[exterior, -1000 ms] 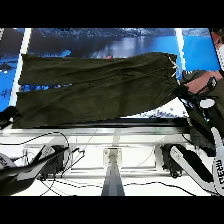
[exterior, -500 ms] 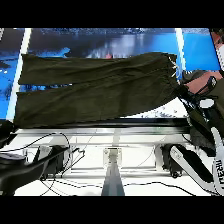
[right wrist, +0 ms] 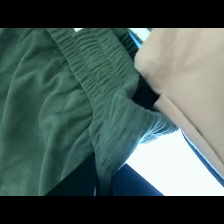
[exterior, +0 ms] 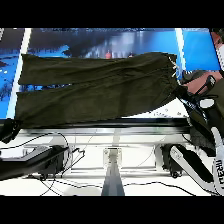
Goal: Fold the clothes and pants, and hang the long-sleeved shirts on hangers.
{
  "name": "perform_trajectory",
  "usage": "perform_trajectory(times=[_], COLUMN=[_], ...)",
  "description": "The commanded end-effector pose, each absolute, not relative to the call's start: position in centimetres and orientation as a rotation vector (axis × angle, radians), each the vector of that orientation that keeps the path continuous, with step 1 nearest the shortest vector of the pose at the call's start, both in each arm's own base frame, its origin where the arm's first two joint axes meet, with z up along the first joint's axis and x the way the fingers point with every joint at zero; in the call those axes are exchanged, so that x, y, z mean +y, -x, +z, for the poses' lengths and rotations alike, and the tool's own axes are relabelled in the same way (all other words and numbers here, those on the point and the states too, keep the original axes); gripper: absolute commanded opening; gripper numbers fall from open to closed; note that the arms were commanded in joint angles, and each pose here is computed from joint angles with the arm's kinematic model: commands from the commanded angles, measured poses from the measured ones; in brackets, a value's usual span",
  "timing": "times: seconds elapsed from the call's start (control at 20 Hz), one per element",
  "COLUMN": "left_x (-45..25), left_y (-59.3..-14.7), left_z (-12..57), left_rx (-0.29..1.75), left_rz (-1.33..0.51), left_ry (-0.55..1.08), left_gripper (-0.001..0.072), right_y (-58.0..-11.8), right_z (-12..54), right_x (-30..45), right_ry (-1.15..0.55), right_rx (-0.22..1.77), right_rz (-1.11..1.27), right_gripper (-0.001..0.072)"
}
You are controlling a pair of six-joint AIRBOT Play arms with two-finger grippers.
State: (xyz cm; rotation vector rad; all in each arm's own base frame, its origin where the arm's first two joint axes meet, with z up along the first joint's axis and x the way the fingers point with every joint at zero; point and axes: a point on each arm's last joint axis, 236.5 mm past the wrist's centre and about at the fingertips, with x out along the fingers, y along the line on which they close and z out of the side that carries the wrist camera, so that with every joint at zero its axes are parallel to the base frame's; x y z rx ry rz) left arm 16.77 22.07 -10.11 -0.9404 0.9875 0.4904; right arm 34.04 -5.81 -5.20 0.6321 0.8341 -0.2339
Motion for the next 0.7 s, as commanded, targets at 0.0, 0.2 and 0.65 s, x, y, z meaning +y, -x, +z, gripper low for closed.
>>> perform_trajectory(times=[0.0, 0.2, 0.65], left_x=[22.1, 22.6, 23.8], left_y=[-18.1, -20.8, -28.8], left_z=[-11.8, -9.0, 5.5], left_rx=[0.987, 0.961, 0.637], left_rz=[0.445, 0.364, 0.191], left_ry=[0.926, 0.86, 0.63], left_gripper=[0.0402, 0.0021, 0.002], right_y=[-34.0, -34.2, -27.6], right_z=[-4.6, -2.1, 3.2], right_x=[-5.1, -4.9, -6.6], right_ry=[-0.596, -0.488, -0.286], right_rx=[0.871, 0.926, 1.087], right_rz=[-0.183, -0.116, -0.19], right_gripper=[0.0031, 0.0031, 0.0031])
